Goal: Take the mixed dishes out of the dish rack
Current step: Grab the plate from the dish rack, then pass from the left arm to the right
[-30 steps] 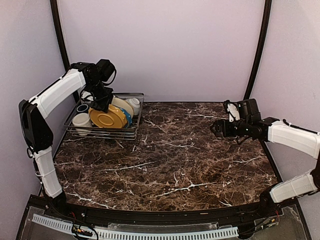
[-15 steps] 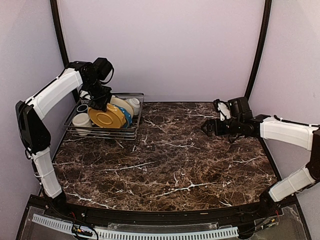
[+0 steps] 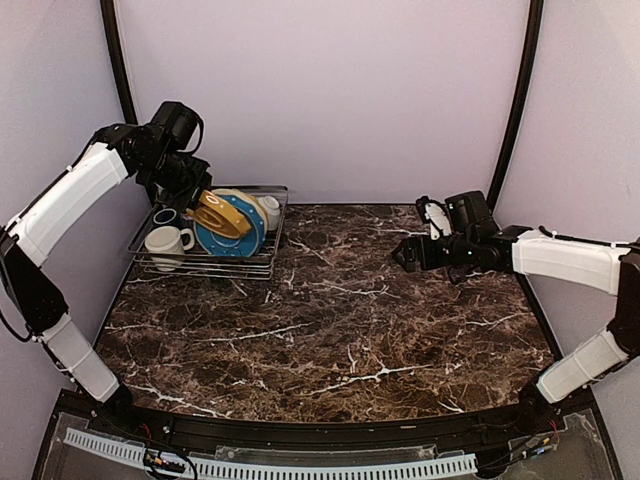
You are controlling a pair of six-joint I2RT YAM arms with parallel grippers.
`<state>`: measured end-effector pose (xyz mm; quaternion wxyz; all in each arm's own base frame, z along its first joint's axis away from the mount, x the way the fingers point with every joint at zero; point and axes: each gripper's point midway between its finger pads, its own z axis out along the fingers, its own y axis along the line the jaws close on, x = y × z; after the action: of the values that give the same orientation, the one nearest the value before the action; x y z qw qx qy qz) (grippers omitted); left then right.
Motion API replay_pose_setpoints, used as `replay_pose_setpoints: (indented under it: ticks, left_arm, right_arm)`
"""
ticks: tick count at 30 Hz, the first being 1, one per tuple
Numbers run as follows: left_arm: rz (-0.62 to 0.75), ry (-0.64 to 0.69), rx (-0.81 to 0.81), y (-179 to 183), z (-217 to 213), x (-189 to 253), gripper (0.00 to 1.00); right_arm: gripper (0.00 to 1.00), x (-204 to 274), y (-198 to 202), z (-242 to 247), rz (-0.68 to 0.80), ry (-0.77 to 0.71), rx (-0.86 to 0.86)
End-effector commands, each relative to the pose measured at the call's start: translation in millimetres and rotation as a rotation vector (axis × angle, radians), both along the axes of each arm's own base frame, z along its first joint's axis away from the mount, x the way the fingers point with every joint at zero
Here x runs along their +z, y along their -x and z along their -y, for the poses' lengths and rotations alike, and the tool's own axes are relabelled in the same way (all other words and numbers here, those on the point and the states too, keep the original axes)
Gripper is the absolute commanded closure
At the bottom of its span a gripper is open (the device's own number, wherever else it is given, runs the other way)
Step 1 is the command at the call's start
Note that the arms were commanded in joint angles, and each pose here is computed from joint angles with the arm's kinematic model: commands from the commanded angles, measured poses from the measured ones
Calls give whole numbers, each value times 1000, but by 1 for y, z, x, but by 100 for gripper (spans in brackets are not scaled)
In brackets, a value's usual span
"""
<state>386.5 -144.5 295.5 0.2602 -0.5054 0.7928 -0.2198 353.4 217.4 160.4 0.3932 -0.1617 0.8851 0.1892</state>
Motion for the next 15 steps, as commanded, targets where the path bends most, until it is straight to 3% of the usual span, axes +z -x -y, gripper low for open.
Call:
replay_pose_setpoints:
  ticks: [1,15]
  left_arm:
    - [226,55,-24,-10,2,46,99]
    - [212,88,-32,35,-13,35,99]
  right_arm:
    - [1,9,-7,-6,30,-14,-9]
    - [1,5,-7,-17,16,-5,7]
